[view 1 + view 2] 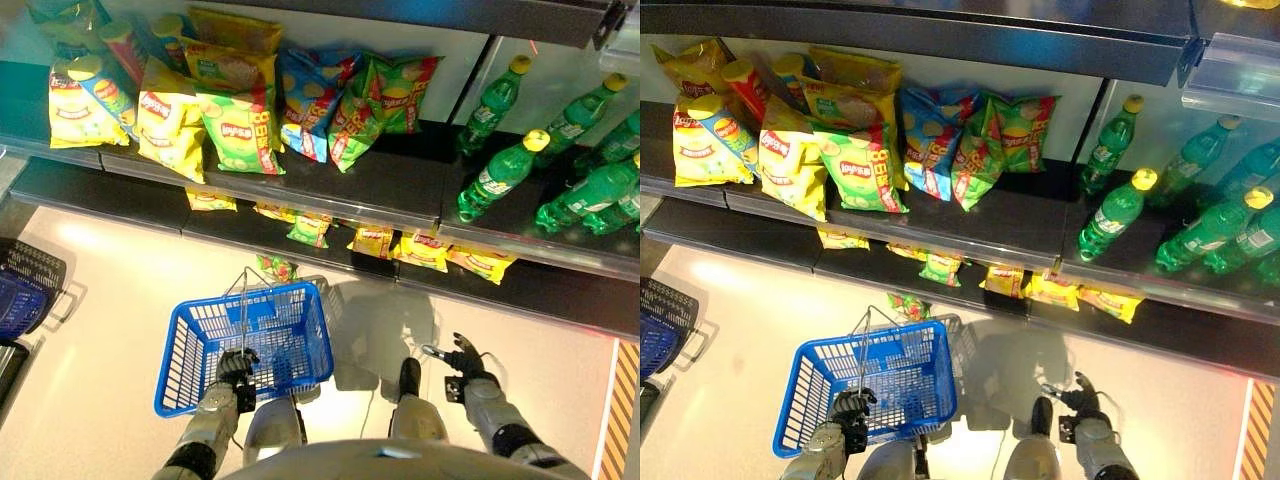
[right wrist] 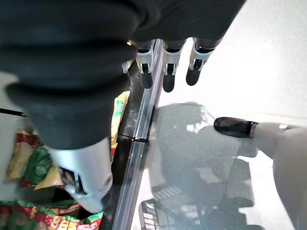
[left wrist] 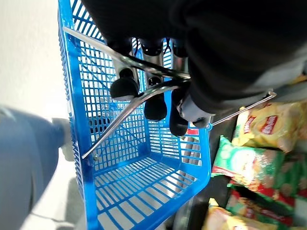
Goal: Pick up the snacks into the basket
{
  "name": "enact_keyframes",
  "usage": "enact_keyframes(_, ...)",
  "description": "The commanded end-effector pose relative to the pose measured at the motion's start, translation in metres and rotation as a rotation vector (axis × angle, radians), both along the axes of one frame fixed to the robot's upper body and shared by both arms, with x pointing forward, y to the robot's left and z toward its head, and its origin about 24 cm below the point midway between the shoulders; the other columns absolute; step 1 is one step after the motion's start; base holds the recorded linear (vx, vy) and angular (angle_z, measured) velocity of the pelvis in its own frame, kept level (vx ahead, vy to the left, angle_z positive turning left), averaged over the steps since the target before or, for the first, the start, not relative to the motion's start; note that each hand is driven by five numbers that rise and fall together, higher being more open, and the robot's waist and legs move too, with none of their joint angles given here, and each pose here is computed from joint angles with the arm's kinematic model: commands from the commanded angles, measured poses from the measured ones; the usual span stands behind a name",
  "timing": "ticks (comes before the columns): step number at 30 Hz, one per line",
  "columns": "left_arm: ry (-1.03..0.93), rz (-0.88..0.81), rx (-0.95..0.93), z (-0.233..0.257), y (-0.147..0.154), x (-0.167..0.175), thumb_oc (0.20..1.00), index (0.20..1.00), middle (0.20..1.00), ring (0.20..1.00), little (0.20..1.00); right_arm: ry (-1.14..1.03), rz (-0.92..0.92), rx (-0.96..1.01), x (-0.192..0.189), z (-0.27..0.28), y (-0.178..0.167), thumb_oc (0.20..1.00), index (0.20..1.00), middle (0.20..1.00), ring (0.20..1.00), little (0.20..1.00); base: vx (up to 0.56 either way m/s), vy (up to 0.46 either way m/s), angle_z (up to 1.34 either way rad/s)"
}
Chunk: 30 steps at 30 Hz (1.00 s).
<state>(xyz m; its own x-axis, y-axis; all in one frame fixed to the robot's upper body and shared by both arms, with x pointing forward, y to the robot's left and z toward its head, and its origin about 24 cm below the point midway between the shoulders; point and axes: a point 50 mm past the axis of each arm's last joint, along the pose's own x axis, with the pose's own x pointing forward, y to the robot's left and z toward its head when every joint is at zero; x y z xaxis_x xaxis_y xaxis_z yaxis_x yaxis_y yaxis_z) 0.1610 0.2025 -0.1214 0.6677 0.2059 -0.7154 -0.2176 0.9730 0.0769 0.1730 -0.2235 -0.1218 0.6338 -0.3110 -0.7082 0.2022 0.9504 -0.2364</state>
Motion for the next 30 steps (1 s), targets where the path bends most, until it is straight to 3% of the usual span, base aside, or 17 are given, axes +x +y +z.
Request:
enact_keyframes(1, -0.156, 0.037, -0.059, 0.018, -0.003, 0.024, 0.200, 0.200, 0.200, 0.200, 0.200, -0.045, -0.025, -0.016, 0.004, 0.007, -0.009, 1.000, 1.000, 1.000, 1.000, 1.000, 0.05, -0.022, -0.05)
enact_keyframes(10, -0.109, -0.029, 0.013, 0.015, -0.001, 0.020, 0.200, 0.200, 0.200, 0.200, 0.200, -0.068, -0.028, -0.023, 0.001, 0.011, -0.012, 1.000, 1.000, 1.000, 1.000, 1.000, 0.04, -0.023, -0.05)
enact_keyframes(16, 0.168, -0.114, 0.271, -0.015, 0.012, -0.007, 0.200, 0.200, 0.200, 0.200, 0.200, -0.192, -0.069, -0.043, 0.014, 0.029, -0.015, 1.000, 1.000, 1.000, 1.000, 1.000, 0.01, -0.016, -0.08)
enact_keyframes(24, 0.524, -0.112, 0.287, -0.044, 0.018, -0.071, 0.200, 0.200, 0.200, 0.200, 0.200, -0.408, -0.041, -0.087, 0.034, 0.070, -0.021, 1.000, 1.000, 1.000, 1.000, 1.000, 0.02, -0.008, -0.05)
enact_keyframes(30, 0.494, -0.038, 0.281, -0.042, 0.018, -0.067, 0.200, 0.200, 0.200, 0.200, 0.200, -0.554, -0.001, -0.135, 0.042, 0.102, -0.023, 1.000, 1.000, 1.000, 1.000, 1.000, 0.01, -0.007, -0.04)
